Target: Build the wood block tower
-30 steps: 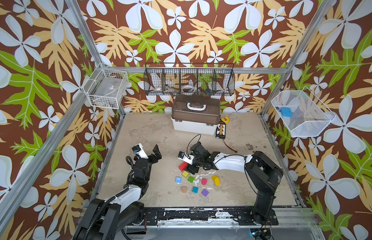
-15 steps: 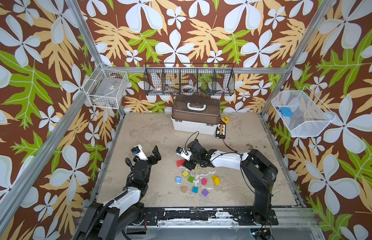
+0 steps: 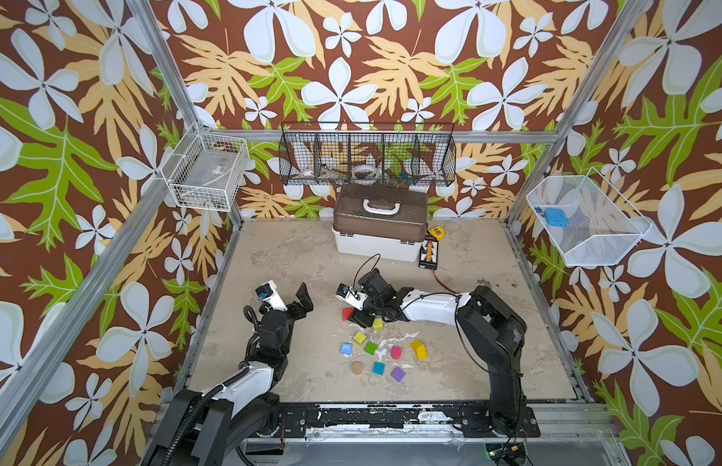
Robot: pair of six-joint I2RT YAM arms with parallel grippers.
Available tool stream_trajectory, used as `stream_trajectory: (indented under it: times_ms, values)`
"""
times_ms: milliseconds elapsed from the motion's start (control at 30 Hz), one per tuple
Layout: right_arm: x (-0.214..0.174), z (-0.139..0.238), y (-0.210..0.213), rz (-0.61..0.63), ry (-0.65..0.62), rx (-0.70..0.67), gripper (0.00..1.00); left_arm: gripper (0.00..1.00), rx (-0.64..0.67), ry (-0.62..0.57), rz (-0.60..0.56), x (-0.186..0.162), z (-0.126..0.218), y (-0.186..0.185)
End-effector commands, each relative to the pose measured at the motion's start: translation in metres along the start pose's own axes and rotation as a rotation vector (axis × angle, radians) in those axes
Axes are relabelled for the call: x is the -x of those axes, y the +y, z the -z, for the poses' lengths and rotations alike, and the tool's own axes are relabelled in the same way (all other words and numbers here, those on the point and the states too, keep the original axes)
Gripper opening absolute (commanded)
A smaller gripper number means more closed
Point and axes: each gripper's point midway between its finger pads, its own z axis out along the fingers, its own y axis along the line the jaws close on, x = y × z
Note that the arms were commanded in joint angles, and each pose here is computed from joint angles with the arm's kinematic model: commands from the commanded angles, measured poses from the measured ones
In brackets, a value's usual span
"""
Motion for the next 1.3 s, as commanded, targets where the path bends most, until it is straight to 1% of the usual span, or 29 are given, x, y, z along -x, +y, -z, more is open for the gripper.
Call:
stream_trajectory:
  times_ms: [0,133,300,333,367,400,500,600,700,800,867,967,1067,1167,1267]
  values:
    - [0.005,0.0,0.007,0.014,-0.014,0.042,0.56,1.0,-0.012,-0.02,0.0,0.006,-0.001,-0.004]
    - [0.005,0.001,0.009,0.023,-0.009,0.055,0.48,1.0,-0.008,-0.012,-0.003,0.005,-0.003,-0.003]
    - [-0.006,0.004,0.012,0.04,-0.001,0.052,0.36,1.0,-0.014,-0.008,-0.007,0.004,-0.002,-0.004]
    - [-0.008,0.005,0.011,0.042,0.006,0.047,0.3,1.0,-0.013,-0.012,-0.005,0.005,-0.002,-0.004]
    - [-0.008,0.006,0.01,0.044,0.015,0.043,0.27,1.0,-0.01,-0.012,-0.004,0.005,-0.002,-0.004]
    - [-0.008,0.008,0.008,0.043,0.019,0.038,0.26,1.0,-0.007,-0.013,-0.001,0.005,-0.002,-0.003]
    - [-0.004,0.015,0.006,0.038,-0.004,0.041,0.25,1.0,-0.005,-0.002,-0.006,0.003,-0.004,-0.004]
    - [-0.008,0.023,0.0,0.026,-0.028,0.036,0.25,1.0,-0.008,0.001,-0.008,0.003,-0.005,-0.005]
    - [-0.019,0.033,-0.019,-0.008,-0.026,0.003,0.23,1.0,-0.011,-0.005,-0.008,0.004,-0.004,-0.005]
    - [-0.021,0.042,-0.036,-0.055,-0.058,0.009,0.23,1.0,-0.006,-0.002,-0.008,0.003,-0.005,-0.004]
    - [-0.027,0.041,-0.041,-0.061,-0.053,0.01,0.23,1.0,-0.008,0.004,-0.01,0.003,-0.006,-0.005]
    - [-0.038,0.029,-0.047,-0.07,-0.005,-0.012,0.22,1.0,-0.015,0.007,-0.012,0.003,-0.006,-0.006]
    - [-0.04,0.022,-0.049,-0.078,0.021,-0.004,0.22,1.0,-0.011,0.002,-0.011,0.003,-0.006,-0.005]
    - [-0.041,0.02,-0.05,-0.076,0.023,-0.01,0.27,1.0,-0.006,0.007,-0.012,0.002,-0.007,-0.005]
    - [-0.045,0.02,-0.054,-0.081,0.025,-0.044,0.38,1.0,-0.011,0.014,-0.014,0.001,-0.008,-0.006]
